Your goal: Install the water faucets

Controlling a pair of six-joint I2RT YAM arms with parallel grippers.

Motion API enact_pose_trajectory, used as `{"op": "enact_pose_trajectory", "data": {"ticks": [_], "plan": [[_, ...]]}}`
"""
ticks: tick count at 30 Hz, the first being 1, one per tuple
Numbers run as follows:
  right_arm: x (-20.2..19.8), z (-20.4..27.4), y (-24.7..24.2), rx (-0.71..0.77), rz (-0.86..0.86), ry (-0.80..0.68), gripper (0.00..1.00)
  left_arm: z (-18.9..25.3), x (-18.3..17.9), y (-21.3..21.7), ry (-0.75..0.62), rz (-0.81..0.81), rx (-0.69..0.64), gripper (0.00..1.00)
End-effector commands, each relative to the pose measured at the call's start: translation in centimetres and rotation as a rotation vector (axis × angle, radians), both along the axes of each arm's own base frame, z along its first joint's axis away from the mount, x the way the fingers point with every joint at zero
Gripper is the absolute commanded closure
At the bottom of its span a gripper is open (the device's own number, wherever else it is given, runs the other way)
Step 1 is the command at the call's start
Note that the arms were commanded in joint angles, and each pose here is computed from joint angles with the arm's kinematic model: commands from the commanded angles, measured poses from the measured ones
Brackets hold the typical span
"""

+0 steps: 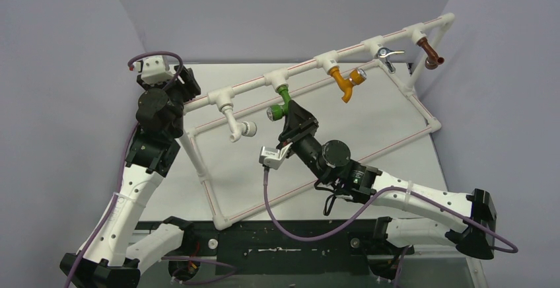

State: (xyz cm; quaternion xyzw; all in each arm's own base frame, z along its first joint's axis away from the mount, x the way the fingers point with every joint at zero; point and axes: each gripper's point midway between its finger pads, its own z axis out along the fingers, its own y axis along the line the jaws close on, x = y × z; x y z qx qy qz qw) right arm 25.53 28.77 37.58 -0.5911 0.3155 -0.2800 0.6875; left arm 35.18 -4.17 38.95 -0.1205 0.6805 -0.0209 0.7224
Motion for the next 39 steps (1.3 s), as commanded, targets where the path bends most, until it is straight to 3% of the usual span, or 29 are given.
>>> {"op": "enact_pose_trajectory", "data": {"ticks": [1,3,12,29,39], "plan": [[0.0,3.1,-0.2,0.15,0.009,-0.011,0.93,-9.4,-0.8,-0.9,0.319,-0.06,0.125,0.42],[0.0,3.3,-0.4,0.188,0.009,-0.001,1.0,-9.4,-0.9,-0.8,0.318,-0.059,0.125,0.42],[-0.9,4.5,-0.7,0.561,0.098,0.122,1.0,-9.3,-0.9,-0.8,0.317,-0.057,0.125,0.42],[-0.9,7.5,-2.6,1.514,0.269,0.548,1.0,-9.2,-1.0,-0.8,0.313,-0.061,0.123,0.42],[-0.2,6.6,-3.2,2.018,0.342,0.787,1.0,-9.2,-1.0,-0.9,0.313,-0.063,0.122,0.42]]}}
